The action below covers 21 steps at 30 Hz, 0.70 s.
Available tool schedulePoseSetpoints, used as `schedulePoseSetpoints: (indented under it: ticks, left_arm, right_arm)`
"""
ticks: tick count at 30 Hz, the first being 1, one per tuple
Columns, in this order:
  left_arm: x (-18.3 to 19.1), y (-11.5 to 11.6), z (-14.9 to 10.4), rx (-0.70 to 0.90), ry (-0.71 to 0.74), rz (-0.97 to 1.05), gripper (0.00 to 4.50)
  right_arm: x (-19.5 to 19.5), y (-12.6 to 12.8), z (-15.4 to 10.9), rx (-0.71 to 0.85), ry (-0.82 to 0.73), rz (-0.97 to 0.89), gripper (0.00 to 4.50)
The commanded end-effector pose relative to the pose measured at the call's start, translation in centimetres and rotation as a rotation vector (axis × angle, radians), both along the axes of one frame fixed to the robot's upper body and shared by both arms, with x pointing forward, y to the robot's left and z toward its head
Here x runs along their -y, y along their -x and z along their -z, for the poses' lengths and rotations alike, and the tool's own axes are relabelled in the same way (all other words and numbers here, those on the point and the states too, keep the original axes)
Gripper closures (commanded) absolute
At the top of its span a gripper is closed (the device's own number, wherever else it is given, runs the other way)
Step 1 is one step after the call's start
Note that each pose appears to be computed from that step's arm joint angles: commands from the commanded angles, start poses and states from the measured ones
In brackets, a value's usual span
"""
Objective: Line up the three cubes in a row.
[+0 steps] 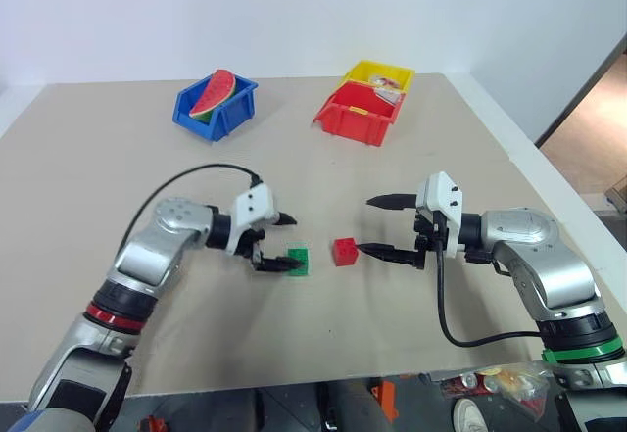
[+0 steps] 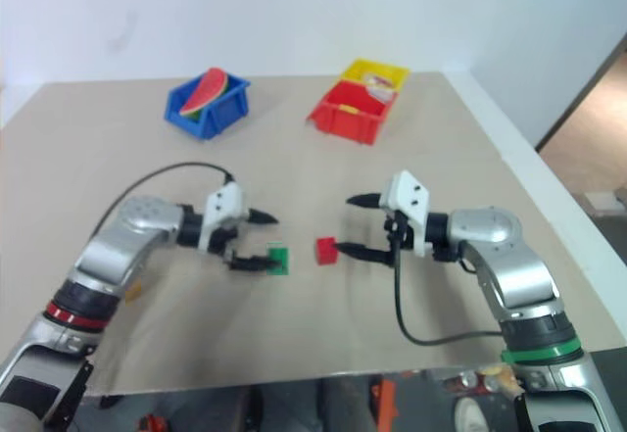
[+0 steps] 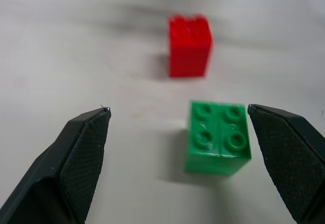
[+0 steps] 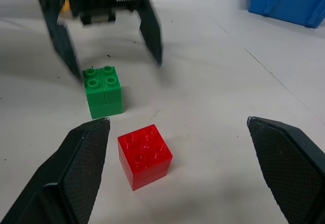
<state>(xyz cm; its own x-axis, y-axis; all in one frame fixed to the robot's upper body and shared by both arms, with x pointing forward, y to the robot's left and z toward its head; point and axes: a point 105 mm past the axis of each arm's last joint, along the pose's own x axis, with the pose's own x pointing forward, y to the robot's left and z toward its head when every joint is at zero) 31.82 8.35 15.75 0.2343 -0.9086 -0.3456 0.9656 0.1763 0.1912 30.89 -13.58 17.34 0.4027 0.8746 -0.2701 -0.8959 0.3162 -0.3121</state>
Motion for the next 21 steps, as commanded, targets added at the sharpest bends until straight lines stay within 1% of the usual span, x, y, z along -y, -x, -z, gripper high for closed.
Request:
schedulePoseSetpoints:
  ticks: [1, 4, 6, 8, 11, 13, 17, 21]
  left_arm:
    - [-1.2, 0.0, -4.4, 0.069, 0.121, -0.074, 0.02]
    - [-2.9, -0.4, -6.3, 0.103, 0.198, -0.216, 0.02]
    - [-4.4, -0.6, -7.4, 0.152, 0.257, -0.35, 0.02]
    - [-5.9, -0.4, -8.0, 0.209, 0.314, -0.484, 0.02]
    - [-8.8, 0.9, -7.3, 0.249, 0.352, -0.701, 0.02]
    - [-10.2, 2.2, -6.3, 0.254, 0.352, -0.786, 0.02]
    - [-11.9, 4.8, -4.4, 0.218, 0.347, -0.882, 0.02]
    - [-14.0, 6.9, -2.3, 0.165, 0.332, -0.983, 0.02]
  right_arm:
    - [0.6, -0.2, -1.8, 0.058, -0.027, 0.019, 0.0]
    - [0.7, -0.2, -1.9, 0.063, -0.033, 0.027, 0.0]
    - [0.8, -0.3, -2.0, 0.063, -0.042, 0.032, 0.0]
    - [0.8, -0.3, -1.9, 0.064, -0.041, 0.032, 0.0]
    - [0.6, -0.2, -1.5, 0.055, -0.035, 0.02, 0.0]
    - [0.5, -0.3, -1.3, 0.053, -0.032, 0.011, 0.0]
    - [0.1, -0.3, -1.6, 0.046, -0.07, -0.01, 0.0]
    - [-0.7, 0.4, -2.5, 0.05, -0.118, -0.113, 0.0]
